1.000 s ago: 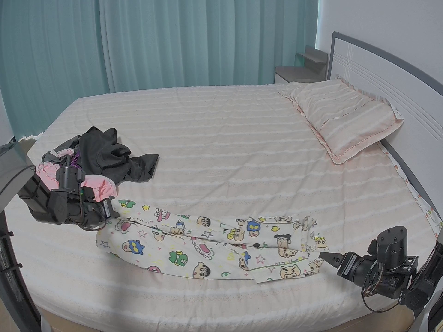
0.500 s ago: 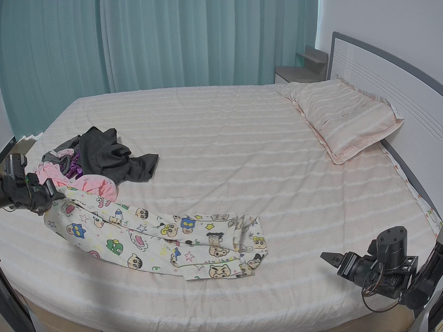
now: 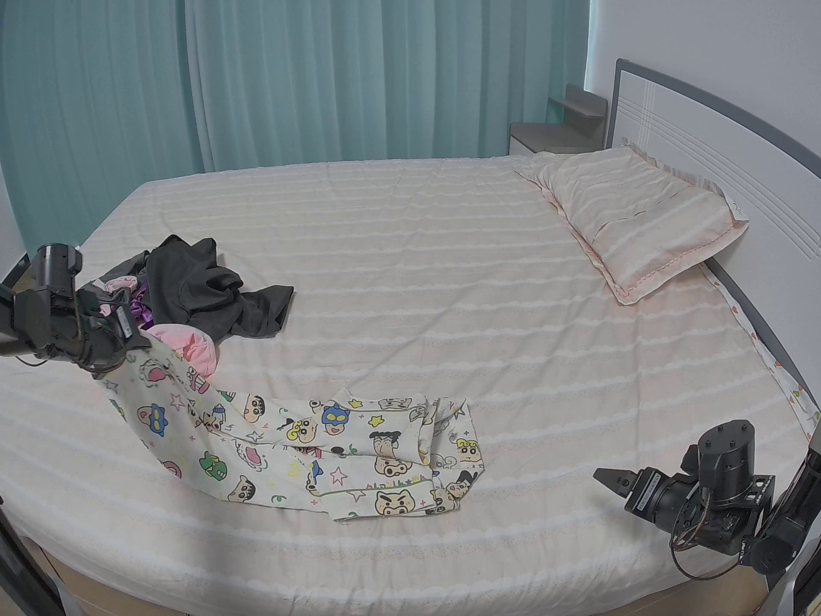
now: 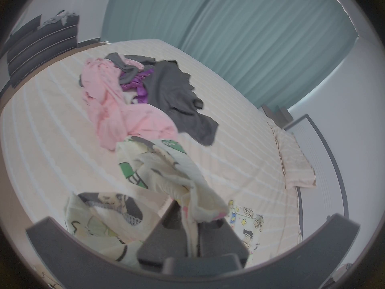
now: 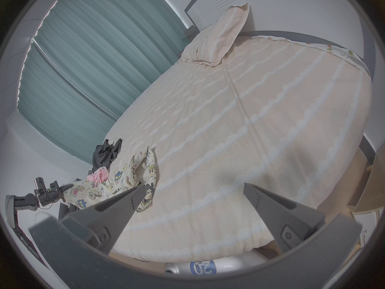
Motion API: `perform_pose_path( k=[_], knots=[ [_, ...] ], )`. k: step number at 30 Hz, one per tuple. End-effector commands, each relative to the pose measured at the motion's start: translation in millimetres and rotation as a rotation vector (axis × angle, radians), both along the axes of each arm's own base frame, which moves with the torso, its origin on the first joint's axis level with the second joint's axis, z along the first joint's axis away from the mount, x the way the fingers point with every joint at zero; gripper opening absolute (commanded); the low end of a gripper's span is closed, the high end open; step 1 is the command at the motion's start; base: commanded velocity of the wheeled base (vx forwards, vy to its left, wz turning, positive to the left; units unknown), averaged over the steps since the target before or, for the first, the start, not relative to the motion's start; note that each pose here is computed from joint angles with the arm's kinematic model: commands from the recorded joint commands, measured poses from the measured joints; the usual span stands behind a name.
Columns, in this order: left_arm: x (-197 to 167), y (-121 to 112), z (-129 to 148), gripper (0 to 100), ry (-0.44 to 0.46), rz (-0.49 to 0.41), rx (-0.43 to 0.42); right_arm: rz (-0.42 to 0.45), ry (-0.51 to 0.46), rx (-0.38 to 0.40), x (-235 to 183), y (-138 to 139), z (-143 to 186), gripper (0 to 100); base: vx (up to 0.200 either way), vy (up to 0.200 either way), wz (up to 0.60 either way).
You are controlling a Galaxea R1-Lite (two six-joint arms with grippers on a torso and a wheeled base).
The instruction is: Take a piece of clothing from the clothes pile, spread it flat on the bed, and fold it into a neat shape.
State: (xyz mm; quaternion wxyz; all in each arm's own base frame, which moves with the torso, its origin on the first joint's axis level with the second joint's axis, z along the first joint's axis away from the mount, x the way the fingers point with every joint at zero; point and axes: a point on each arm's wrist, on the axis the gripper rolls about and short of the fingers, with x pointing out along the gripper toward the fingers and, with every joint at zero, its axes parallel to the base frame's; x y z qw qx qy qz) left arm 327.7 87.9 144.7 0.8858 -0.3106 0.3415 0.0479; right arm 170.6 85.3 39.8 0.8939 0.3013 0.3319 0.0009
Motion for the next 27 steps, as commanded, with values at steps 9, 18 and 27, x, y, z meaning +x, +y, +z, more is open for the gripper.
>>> perform_pose_path(
  k=[9,18,27],
  knots=[
    [9.9,-172.1,-7.4,0,0.063,-0.256,0.061,0.000,0.014,-0.008,-3.6,-1.8,-1.9,100,0.000,0.000,0.00],
    [20.8,-296.3,-53.9,0,0.129,-0.401,0.063,0.000,0.017,-0.010,-3.5,-1.7,-2.4,100,0.000,0.000,0.00],
    [25.6,-329.4,-63.5,0,0.126,-0.398,0.013,0.000,0.021,-0.012,-3.3,-1.6,-3.3,100,0.000,0.000,0.00]
  ],
)
